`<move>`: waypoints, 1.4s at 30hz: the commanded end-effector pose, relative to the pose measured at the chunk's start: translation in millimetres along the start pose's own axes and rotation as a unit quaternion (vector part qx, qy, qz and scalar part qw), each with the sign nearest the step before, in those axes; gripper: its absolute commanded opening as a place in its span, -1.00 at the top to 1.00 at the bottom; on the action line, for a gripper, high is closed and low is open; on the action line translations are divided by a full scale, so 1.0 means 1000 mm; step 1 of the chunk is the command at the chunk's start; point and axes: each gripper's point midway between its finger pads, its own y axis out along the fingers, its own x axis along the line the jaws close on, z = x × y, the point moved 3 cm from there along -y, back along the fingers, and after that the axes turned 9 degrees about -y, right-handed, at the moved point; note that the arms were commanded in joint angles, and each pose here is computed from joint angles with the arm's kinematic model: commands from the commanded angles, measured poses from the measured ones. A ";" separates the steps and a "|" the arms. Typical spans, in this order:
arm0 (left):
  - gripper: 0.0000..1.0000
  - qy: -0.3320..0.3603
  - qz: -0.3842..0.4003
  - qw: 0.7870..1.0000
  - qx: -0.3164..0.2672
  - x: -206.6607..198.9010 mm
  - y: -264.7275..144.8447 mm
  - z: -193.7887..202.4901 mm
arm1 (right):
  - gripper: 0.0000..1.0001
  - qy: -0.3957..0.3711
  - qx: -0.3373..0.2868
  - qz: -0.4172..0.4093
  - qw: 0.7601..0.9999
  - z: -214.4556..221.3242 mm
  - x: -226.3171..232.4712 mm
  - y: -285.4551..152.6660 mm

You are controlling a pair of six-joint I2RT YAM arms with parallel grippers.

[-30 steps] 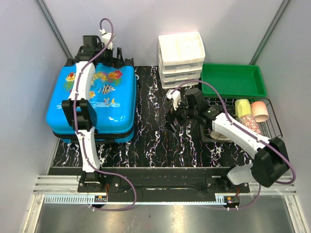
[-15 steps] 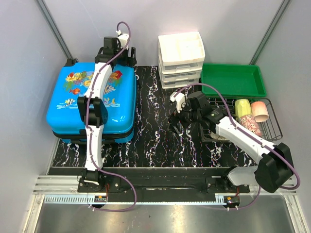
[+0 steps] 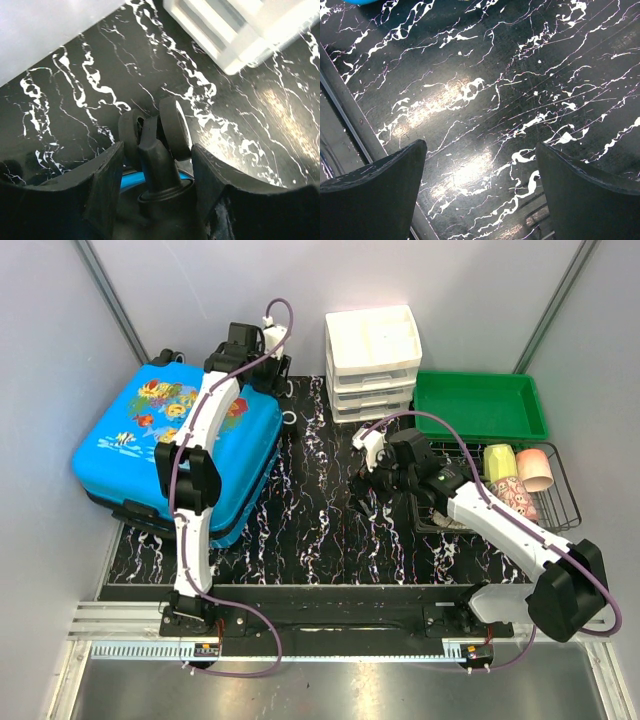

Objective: Open, take out, and arrange the luggage

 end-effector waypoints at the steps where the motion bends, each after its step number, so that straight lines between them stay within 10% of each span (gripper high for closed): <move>1: 0.03 -0.061 0.158 0.940 0.298 -0.091 -0.011 0.151 | -0.99 -0.002 -0.022 0.017 1.000 -0.013 -0.004 -0.012; 12: 0.02 0.017 0.231 0.913 0.336 -0.167 -0.092 0.196 | -1.00 0.005 -0.041 0.017 0.999 -0.021 -0.006 -0.020; 21: -0.94 0.024 0.232 0.967 0.100 -0.163 -0.175 0.059 | -0.99 -0.029 -0.115 0.013 0.993 -0.028 0.003 -0.029; 24: -0.98 -0.015 0.218 0.976 0.013 -0.136 -0.212 0.024 | -0.95 -0.027 -0.166 0.015 0.986 -0.031 0.008 -0.027; 42: -0.98 -0.190 0.104 0.962 -0.169 -0.051 -0.280 0.107 | -0.51 -0.095 -0.179 -0.002 0.979 -0.048 0.070 0.101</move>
